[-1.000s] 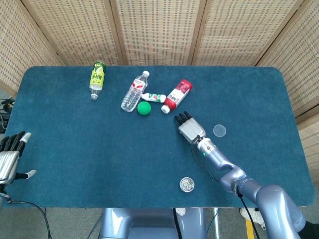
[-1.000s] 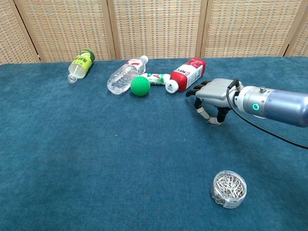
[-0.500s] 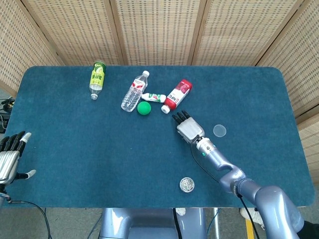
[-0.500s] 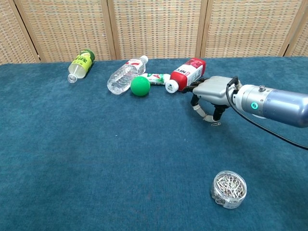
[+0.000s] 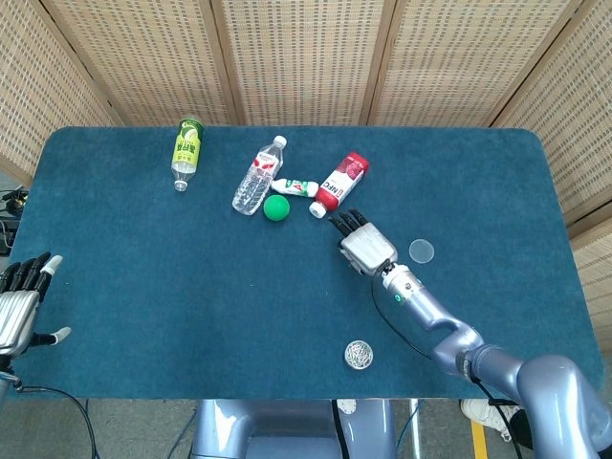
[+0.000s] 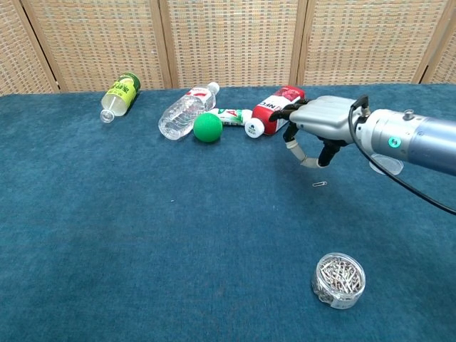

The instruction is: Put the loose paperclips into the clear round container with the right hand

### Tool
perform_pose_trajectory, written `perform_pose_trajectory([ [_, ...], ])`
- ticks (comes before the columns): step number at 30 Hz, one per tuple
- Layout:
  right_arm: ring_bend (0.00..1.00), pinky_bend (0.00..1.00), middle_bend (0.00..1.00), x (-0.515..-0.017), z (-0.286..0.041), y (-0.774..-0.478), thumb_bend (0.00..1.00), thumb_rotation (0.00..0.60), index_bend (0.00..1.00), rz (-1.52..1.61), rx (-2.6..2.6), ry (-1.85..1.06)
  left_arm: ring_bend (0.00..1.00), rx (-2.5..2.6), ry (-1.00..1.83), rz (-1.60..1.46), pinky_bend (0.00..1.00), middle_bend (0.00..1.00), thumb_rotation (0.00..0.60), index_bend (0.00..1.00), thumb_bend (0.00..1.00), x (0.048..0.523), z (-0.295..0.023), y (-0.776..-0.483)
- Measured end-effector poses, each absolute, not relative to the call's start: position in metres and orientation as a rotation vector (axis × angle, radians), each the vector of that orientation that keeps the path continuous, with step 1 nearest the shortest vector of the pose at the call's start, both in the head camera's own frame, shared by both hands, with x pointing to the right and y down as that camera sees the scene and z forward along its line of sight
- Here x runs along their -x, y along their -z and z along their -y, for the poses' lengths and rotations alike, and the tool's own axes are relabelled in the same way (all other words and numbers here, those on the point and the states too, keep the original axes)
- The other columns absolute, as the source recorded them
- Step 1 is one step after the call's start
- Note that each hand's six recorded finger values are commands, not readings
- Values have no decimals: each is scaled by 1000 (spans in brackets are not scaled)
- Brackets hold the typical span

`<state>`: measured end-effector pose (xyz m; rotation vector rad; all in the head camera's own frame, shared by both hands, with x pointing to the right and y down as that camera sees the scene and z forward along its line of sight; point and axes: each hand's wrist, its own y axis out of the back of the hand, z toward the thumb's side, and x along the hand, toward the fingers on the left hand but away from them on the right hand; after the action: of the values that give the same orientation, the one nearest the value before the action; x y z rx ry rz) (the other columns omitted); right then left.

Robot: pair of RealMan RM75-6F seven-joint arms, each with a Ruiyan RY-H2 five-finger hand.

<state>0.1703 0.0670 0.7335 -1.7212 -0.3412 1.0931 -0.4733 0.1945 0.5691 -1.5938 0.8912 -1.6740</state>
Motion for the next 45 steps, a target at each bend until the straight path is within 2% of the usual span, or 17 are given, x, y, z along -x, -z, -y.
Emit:
perform_pose_trajectory([
  [7,0,0,41,-183,-80,-699,399,600,626,339,1732,-1031,0,1606,1656,-889,0,0,600,0,0,470,-196,-567],
  [16,0,0,41,-208,-129,-664,401,600,627,214,1728,-962,0,1616,1636,-879,0,0,600,0,0,466,-197,-564],
  [23,0,0,41,-222,-185,-656,401,600,627,100,1792,-923,0,1616,1632,-878,0,0,600,0,0,464,-198,-563],
  [26,0,0,41,-221,-198,-654,401,600,627,67,1801,-907,0,1616,1630,-876,0,0,600,0,0,464,-198,-563],
  [45,0,0,41,-174,-215,-657,401,600,627,17,1811,-825,0,1618,1629,-883,0,0,600,0,0,465,-198,-562],
])
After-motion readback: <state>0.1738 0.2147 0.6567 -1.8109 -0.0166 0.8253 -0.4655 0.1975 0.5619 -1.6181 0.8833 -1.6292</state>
